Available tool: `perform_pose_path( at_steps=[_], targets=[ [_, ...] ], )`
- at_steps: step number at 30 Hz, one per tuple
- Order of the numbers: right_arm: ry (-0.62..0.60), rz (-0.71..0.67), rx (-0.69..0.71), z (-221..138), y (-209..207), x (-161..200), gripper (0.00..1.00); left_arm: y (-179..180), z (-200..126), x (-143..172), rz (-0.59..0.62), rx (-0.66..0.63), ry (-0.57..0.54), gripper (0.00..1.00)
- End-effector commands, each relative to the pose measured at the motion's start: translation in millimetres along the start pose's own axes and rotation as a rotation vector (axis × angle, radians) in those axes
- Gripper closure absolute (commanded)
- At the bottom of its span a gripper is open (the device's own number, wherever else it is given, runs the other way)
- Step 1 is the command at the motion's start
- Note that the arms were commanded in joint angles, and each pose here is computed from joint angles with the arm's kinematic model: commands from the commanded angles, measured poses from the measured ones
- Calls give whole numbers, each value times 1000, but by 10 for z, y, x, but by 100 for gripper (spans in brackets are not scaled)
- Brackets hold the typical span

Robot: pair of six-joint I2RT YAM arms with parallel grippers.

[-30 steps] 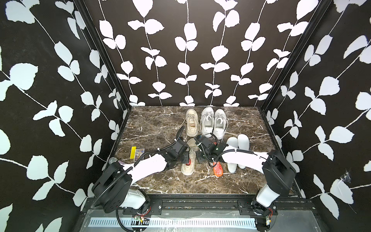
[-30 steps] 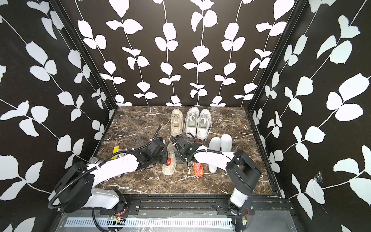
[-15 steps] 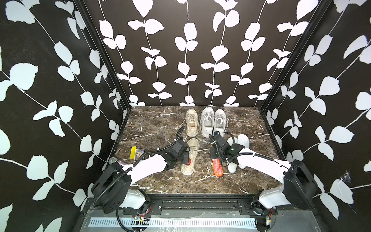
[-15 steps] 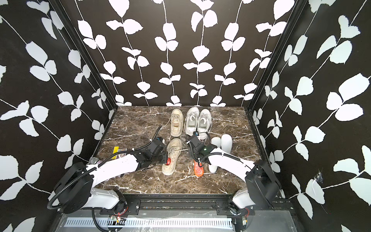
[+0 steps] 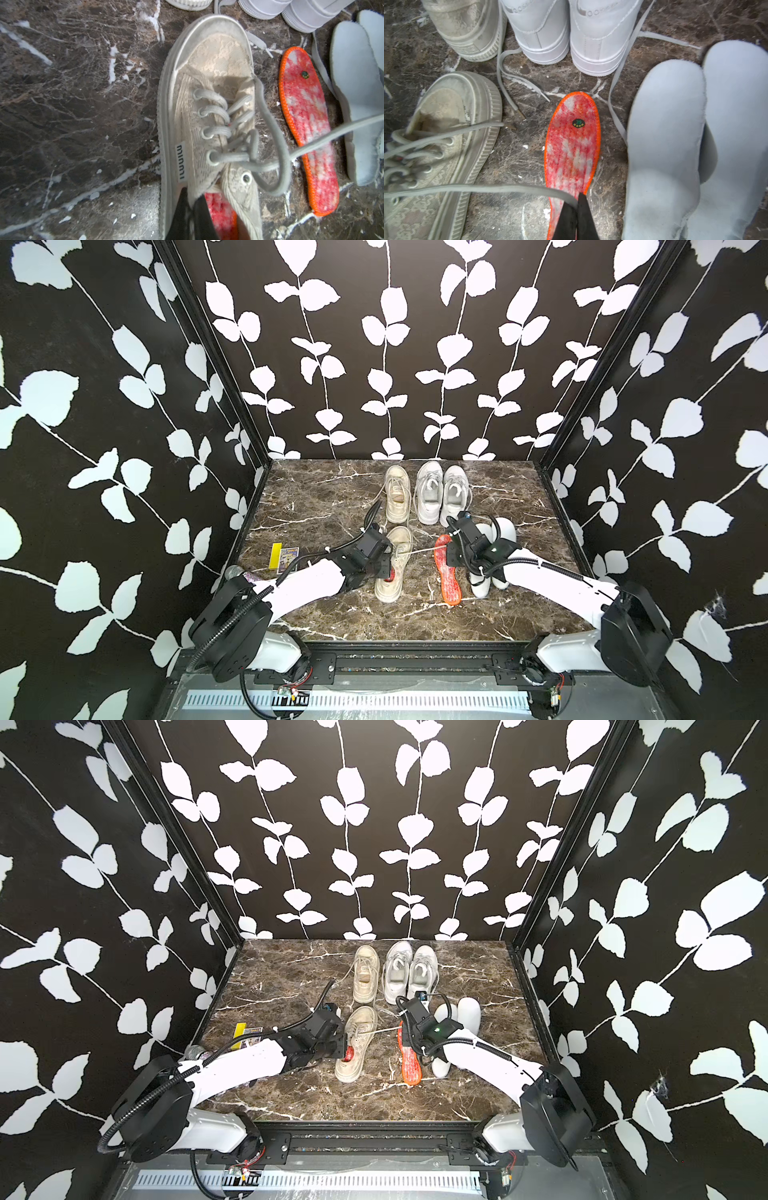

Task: Remove the insole from the shoe
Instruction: Untie the shoelace on the shoe.

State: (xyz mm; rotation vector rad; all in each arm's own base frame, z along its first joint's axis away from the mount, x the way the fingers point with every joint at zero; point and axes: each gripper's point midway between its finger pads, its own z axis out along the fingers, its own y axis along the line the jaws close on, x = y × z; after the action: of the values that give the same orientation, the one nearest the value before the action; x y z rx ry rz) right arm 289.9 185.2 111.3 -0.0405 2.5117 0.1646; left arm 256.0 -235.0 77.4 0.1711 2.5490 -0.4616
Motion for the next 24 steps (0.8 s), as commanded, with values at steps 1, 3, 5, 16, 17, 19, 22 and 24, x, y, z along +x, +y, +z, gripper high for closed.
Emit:
perform_pose_path(
  at_steps=[1, 3, 5, 16, 17, 19, 22, 24],
  targets=[
    [-5, -11, -31, 5, 71, -21, 97, -110, -72, -125, 12, 48, -40, 100],
    [-17, -32, -40, -42, 93, -44, 79, -115, -75, -126, 12, 53, -42, 100],
    [-64, -88, -67, -164, 201, -124, 66, -147, -85, -143, 14, 69, -48, 100],
    [-131, -368, -245, -362, 1210, -179, 34, -520, -108, -179, 80, 176, -71, 100],
    [-128, -372, -251, -343, 1265, -181, 34, -532, -112, -177, 84, 177, -73, 100],
    [-124, -375, -250, -279, 1341, -186, 33, -565, -126, -168, 93, 184, -77, 100],
    [-108, -377, -208, -159, 1335, -181, 32, -578, -144, -157, 102, 191, -82, 100],
    [-94, -388, -196, -101, 1340, -154, 32, -587, -158, -159, 106, 195, -88, 100]
  ],
)
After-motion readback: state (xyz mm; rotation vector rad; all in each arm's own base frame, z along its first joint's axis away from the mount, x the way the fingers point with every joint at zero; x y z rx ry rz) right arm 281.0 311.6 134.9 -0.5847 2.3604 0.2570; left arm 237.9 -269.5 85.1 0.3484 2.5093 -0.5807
